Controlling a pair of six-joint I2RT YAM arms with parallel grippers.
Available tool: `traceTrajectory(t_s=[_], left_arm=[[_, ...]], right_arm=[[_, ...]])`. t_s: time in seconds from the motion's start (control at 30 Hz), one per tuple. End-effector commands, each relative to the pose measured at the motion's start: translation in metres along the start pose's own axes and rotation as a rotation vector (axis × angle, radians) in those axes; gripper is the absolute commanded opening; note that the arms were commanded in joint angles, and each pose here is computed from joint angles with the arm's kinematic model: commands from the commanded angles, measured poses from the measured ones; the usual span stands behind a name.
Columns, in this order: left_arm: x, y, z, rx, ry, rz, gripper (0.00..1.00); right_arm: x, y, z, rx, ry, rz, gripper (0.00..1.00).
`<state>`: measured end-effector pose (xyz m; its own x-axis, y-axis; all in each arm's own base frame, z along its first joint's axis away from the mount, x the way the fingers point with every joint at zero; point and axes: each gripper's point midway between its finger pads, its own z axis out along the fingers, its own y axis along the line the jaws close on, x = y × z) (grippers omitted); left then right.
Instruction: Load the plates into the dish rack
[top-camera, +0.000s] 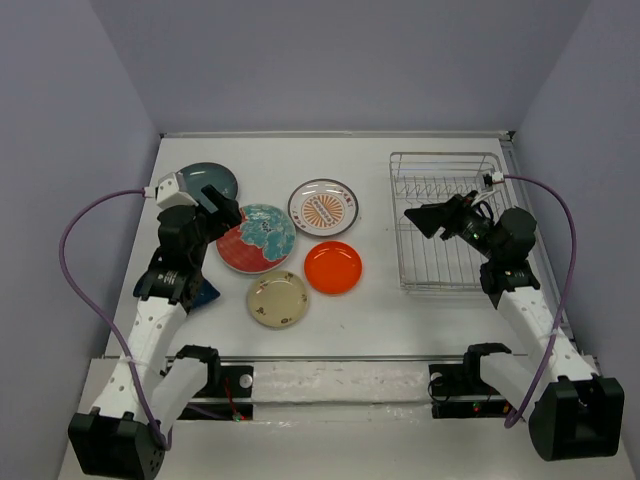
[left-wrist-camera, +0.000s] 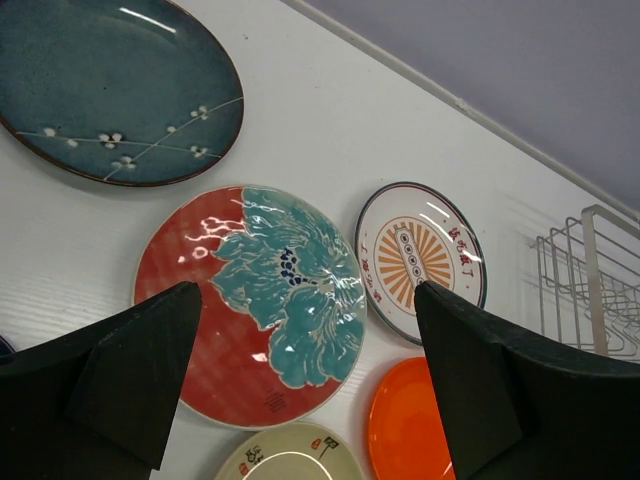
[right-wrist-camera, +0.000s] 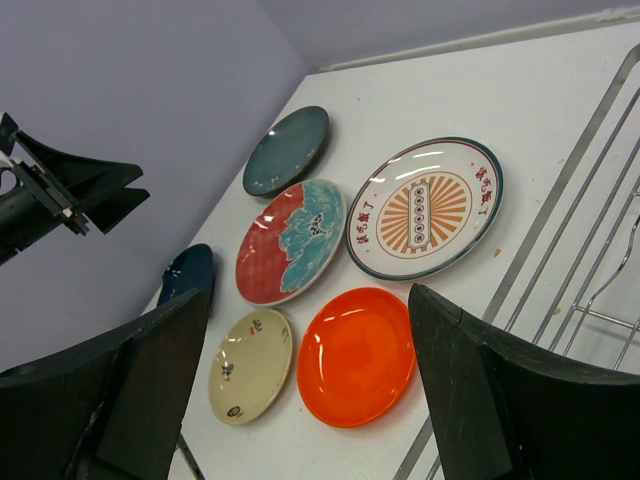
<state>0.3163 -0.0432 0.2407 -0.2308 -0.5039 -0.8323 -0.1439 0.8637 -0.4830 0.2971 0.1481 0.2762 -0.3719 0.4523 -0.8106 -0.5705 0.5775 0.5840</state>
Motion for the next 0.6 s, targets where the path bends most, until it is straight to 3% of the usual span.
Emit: traceTrajectory(t_s=[0.0,0.23,0.57], left_arm=[[-0.009,0.006,0.008,-0.039,-0.037,0.005,0.99],[-0.015,0.015,0.038,-0.054,-0.037,-0.035,0.99],[-0.015,0.111,0.095,-0.245,-0.004,-0.252,0.99]], right_arm=[[-0.002,0.007,0.002,-0.037,-0.005,-0.03,0.86],[0.001,0.003,0.003,-0.031,-0.002,-0.017,0.84],[0.004,-0.001,0.005,-0.029,0.004,-0.003,0.81]])
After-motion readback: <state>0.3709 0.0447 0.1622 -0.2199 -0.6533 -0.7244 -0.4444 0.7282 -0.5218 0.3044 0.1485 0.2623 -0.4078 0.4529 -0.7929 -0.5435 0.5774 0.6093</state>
